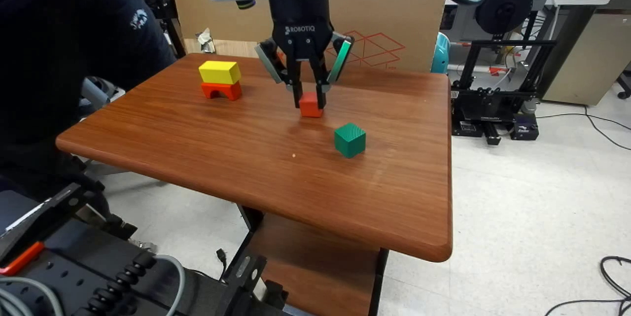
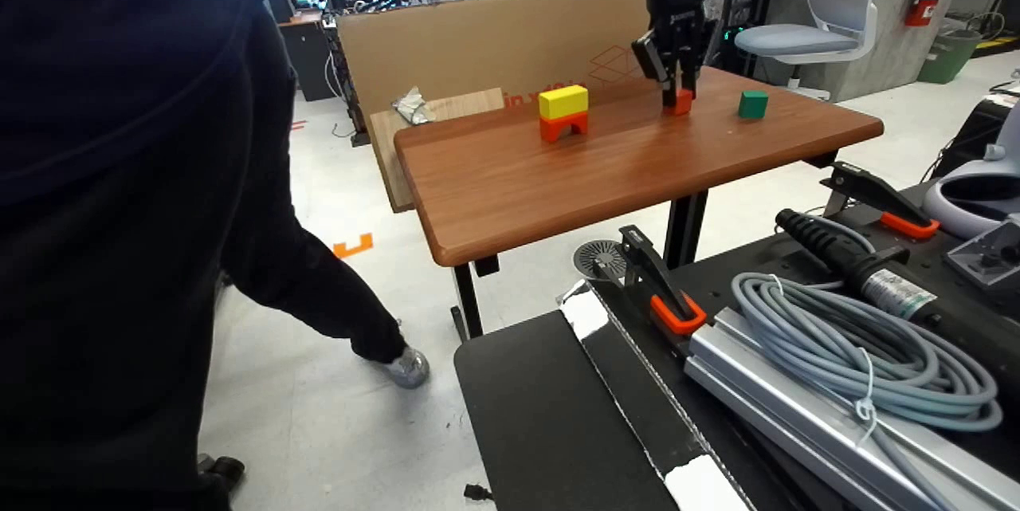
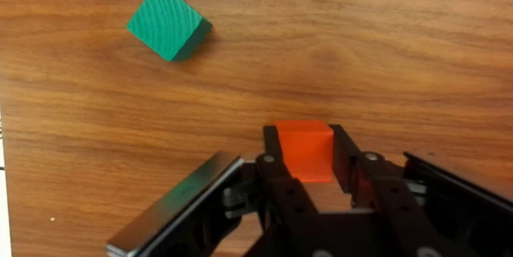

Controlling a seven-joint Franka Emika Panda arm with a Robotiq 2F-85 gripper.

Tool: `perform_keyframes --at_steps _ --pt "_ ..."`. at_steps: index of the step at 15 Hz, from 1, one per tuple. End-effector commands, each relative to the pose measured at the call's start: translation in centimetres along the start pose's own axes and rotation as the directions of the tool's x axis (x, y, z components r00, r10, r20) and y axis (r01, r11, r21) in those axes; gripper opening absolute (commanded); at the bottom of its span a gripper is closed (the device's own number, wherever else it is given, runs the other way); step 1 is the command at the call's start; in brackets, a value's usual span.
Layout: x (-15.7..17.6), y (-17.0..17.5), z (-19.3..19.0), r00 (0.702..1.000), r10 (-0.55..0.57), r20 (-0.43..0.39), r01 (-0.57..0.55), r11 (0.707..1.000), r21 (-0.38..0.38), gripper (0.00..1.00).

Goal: Put the orange block on top of the block tower

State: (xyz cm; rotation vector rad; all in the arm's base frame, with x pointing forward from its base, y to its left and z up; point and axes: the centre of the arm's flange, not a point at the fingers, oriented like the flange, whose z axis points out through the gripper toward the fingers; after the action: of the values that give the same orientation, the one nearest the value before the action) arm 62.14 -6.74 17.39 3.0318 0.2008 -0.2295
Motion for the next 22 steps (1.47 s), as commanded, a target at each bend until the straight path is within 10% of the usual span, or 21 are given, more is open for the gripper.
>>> perform_keyframes --at_steps 1,12,22 --pt "0.1 0.4 -1.4 1.000 0.022 0.017 -0.023 1.000 0.011 0.08" --pt "-5.8 -4.2 -12.5 0.987 0.128 -0.094 -0.117 0.986 0.121 0.08" --pt "-3.5 -10.3 -15.5 0.985 0.115 -0.129 -0.091 0.980 0.178 0.08"
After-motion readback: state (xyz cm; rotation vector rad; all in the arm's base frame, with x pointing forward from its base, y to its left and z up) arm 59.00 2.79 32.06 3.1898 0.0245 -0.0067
